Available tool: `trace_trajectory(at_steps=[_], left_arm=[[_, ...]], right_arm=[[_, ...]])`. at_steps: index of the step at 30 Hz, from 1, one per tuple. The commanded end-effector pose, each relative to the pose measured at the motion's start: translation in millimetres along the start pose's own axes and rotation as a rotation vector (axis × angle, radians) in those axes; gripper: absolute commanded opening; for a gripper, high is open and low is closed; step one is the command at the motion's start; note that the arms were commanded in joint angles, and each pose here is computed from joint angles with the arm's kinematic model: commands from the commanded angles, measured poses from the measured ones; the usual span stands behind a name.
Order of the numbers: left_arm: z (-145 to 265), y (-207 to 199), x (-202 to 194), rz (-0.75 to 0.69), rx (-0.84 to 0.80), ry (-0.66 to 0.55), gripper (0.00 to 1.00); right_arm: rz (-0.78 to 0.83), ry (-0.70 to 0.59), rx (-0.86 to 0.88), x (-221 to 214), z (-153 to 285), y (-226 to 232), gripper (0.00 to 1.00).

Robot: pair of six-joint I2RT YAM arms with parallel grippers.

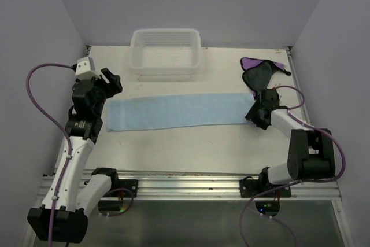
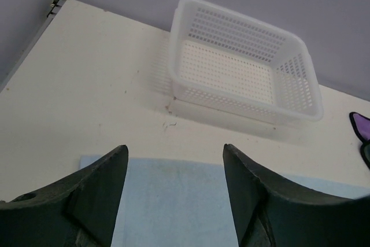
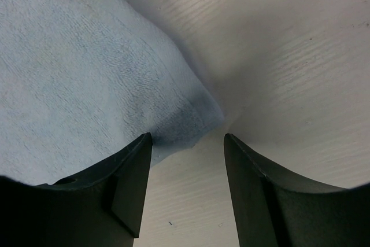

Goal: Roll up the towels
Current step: Fold the towel

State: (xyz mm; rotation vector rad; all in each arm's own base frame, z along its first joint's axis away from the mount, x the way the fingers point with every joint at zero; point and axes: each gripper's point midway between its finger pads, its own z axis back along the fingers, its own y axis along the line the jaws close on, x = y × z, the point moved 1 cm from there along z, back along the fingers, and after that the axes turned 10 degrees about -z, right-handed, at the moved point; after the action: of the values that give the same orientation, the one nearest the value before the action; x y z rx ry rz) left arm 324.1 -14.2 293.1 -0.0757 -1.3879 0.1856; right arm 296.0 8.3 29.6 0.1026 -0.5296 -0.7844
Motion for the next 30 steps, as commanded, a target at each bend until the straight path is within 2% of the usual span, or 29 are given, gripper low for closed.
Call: trace_trajectory(at_steps=[1, 10, 13, 17, 22, 25, 30], left_arm=[[0.5, 9.1, -14.1, -0.069, 0.043, 0.002, 0.71], [6.3, 14.5, -29.3, -0.165, 0.110, -0.004, 0.74], [6.9, 14.0, -29.5, -0.173, 0.110, -0.001, 0.75], [8.1, 13.3, -29.4, -0.173, 0.109, -0.004, 0.75], [8.0, 11.4, -29.1, -0.173, 0.098, -0.002, 0.75], [8.3, 11.2, -30.2, -0.174, 0.095, 0.001, 0.76], [9.9, 10.6, -29.5, -0.173, 0.090, -0.004, 0.76]], right_arm=[[-0.023, 0.001, 0.016, 0.1, -5.5, 3.4, 0.57], [-0.019, 0.002, -0.002, 1.4, -17.2, 3.3, 0.48], [-0.020, 0.009, -0.003, 0.6, -20.5, 4.3, 0.42], [-0.017, -0.002, -0.013, 2.6, -17.5, 1.9, 0.27], [-0.035, -0.026, -0.015, 10.7, -9.7, -4.9, 0.14], [-0.031, -0.023, -0.025, 10.8, -6.2, -6.8, 0.02], [-0.022, -0.057, -0.055, 21.3, 10.7, -13.8, 0.00]])
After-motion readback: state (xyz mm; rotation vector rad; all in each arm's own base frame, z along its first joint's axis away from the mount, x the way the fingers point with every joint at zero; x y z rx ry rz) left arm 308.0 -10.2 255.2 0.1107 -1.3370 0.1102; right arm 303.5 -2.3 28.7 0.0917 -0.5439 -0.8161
